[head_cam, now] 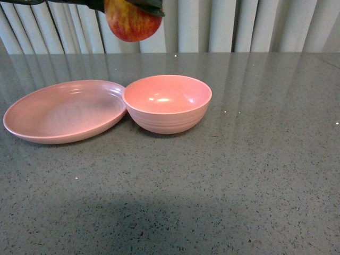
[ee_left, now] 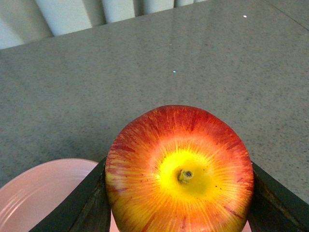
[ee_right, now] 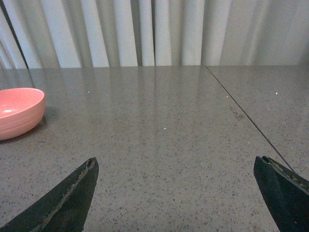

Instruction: Move apple from plate to bowl

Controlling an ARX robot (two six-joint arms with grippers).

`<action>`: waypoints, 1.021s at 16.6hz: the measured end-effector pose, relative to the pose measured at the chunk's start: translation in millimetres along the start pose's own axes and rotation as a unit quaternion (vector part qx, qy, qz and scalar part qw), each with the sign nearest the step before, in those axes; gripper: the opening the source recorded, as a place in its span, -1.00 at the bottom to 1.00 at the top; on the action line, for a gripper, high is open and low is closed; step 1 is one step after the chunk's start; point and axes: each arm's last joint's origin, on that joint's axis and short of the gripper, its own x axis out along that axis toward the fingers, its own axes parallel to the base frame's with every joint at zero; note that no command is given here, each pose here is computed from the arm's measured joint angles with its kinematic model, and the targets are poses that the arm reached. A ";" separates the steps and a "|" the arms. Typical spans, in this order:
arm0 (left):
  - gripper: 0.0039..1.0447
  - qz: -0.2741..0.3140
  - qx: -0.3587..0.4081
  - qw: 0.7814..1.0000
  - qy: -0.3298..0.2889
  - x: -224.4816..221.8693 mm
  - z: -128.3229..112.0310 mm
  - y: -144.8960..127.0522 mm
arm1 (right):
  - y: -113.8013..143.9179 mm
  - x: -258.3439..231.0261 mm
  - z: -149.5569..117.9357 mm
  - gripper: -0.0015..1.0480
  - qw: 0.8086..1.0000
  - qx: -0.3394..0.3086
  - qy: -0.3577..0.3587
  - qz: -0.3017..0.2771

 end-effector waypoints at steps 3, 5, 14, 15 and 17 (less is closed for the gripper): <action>0.29 -0.021 0.013 1.000 0.017 16.1 -8.2 -23.9 | 0.0 0.0 0.0 0.87 1.000 0.000 0.000 0.000; 0.29 -0.023 0.015 0.999 0.032 27.8 -16.4 -29.1 | 0.0 0.0 0.0 0.87 1.000 0.000 0.000 0.000; 0.29 -0.024 0.002 0.997 0.077 59.3 -45.3 -31.8 | 0.0 0.0 0.0 0.87 1.000 0.000 0.000 0.000; 0.29 -0.024 0.002 0.996 0.083 62.3 -48.5 -31.8 | 0.0 0.0 0.0 0.87 1.000 0.000 0.000 0.000; 0.29 -0.024 0.002 0.996 0.091 66.2 -52.7 -31.9 | 0.0 0.0 0.0 0.87 1.000 0.000 0.000 0.000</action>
